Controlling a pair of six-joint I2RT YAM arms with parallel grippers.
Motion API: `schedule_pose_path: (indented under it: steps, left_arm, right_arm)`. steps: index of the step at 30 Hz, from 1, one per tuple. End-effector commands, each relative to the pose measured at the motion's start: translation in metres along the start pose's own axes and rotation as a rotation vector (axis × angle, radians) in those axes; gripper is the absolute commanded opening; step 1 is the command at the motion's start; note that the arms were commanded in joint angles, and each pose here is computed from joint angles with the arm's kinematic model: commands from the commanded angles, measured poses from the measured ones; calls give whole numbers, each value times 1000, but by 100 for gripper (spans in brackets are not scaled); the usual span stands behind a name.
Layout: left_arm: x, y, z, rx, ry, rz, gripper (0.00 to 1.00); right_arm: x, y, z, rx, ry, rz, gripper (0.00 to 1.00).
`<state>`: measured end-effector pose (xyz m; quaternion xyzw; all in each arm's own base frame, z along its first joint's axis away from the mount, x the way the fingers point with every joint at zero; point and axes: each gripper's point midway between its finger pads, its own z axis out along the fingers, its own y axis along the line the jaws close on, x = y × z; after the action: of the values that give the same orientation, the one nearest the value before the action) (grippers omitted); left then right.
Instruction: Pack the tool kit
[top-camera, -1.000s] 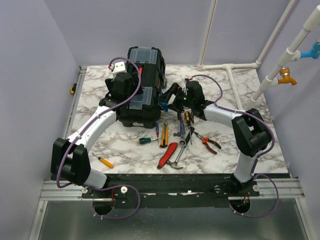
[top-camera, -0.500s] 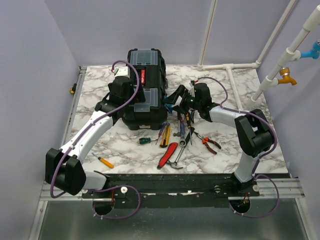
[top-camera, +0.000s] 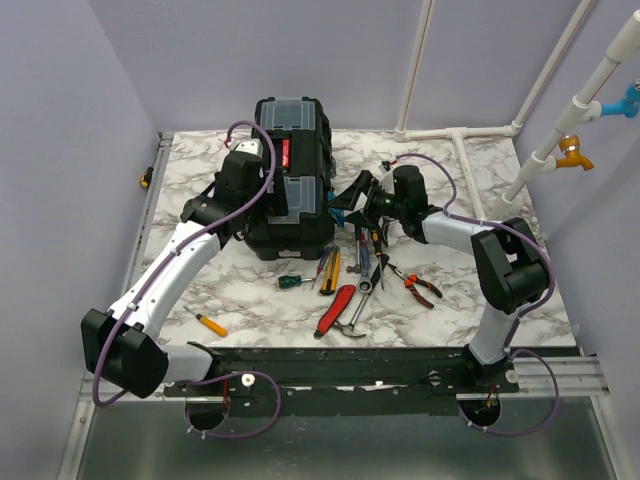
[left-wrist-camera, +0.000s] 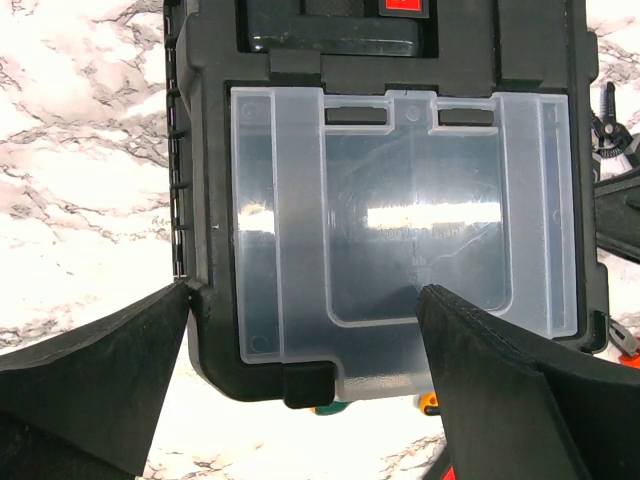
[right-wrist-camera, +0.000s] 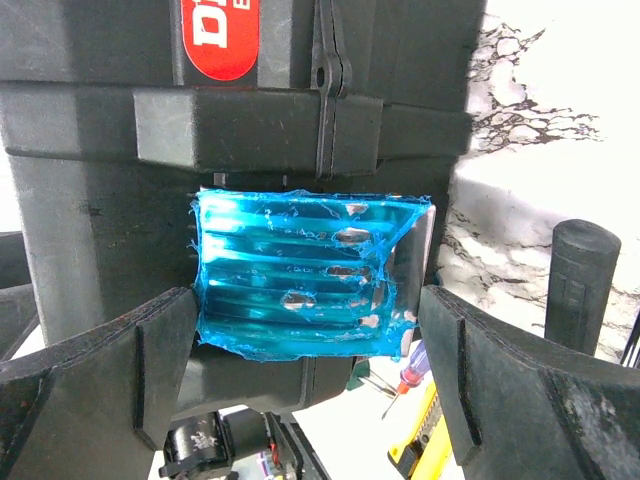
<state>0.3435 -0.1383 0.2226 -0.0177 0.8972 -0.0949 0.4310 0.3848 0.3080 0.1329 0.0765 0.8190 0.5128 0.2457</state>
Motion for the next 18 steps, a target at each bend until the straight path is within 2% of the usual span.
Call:
schedule_pose_path:
  steps: [1, 6, 12, 18]
  left_arm:
    - [36, -6, -5, 40, 162, 50, 98]
    - [33, -11, -6, 66, 160, 62, 98]
    - [27, -25, -1, 128, 154, 64, 98]
    - [27, -32, 15, 136, 188, 84, 98]
  right_arm:
    - [-3, 54, -16, -144, 32, -42, 99]
    - [-4, 53, -24, -159, 41, -19, 97]
    - [8, 42, -9, -218, 122, 72, 95]
    - [2, 48, -3, -220, 119, 54, 94]
